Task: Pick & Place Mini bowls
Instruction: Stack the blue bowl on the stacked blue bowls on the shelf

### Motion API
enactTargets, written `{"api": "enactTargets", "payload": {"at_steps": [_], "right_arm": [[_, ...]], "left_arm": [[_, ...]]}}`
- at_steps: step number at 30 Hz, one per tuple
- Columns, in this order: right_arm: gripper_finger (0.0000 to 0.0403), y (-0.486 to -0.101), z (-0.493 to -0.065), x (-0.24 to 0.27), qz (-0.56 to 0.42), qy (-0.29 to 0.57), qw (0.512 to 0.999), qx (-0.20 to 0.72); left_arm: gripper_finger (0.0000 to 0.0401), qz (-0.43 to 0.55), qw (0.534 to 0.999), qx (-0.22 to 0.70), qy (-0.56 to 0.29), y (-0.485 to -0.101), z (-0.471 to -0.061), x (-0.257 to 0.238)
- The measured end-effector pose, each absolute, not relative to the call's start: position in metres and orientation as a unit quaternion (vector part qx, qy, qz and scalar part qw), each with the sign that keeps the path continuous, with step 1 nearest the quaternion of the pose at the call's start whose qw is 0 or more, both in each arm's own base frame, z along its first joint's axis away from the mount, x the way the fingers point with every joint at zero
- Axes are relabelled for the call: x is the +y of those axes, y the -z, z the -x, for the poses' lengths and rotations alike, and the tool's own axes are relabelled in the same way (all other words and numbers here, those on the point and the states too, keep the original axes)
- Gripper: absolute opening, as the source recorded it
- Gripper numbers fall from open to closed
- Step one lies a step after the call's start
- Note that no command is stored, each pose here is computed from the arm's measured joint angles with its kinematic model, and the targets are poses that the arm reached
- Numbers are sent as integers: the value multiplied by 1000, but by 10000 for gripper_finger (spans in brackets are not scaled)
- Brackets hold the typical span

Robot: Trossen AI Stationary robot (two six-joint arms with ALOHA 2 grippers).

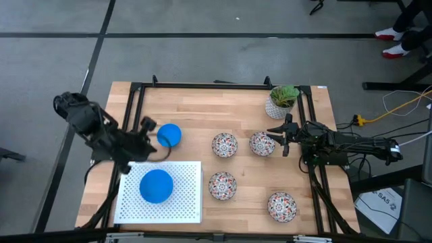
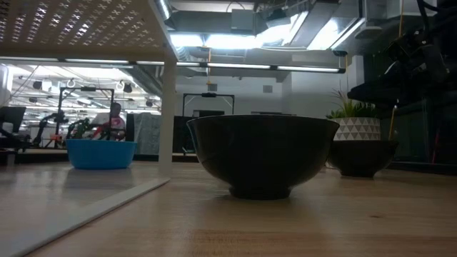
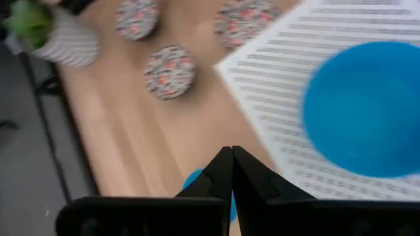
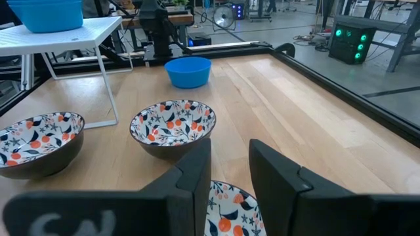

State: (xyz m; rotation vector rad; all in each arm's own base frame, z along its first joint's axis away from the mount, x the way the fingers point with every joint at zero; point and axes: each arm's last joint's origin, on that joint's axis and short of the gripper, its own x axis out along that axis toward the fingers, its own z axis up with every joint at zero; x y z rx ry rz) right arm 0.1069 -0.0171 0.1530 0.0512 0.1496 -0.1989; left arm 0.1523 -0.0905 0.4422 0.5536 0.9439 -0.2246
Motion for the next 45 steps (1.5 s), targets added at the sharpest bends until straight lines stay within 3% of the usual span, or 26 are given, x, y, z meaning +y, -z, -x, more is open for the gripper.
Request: {"api": "enactTargets", "payload": {"at_steps": [13,23,36,45], "right_arm": [[104,-153,-107,-17,-26,99,992,74],[104,-153,-107,-17,-26,99,992,74],[104,-153,-107,-17,-26,99,992,74],[104,-153,-107,-17,-26,99,992,74]], "left_arm": [[4,-208,872,442,-35,-449,-170,-40],[5,-98,909,381,-135,-459,-189,-11],[17,-21,871,434,-231,-413,-205,24],[81,29,835,471,-283,-372,-211,58]]}}
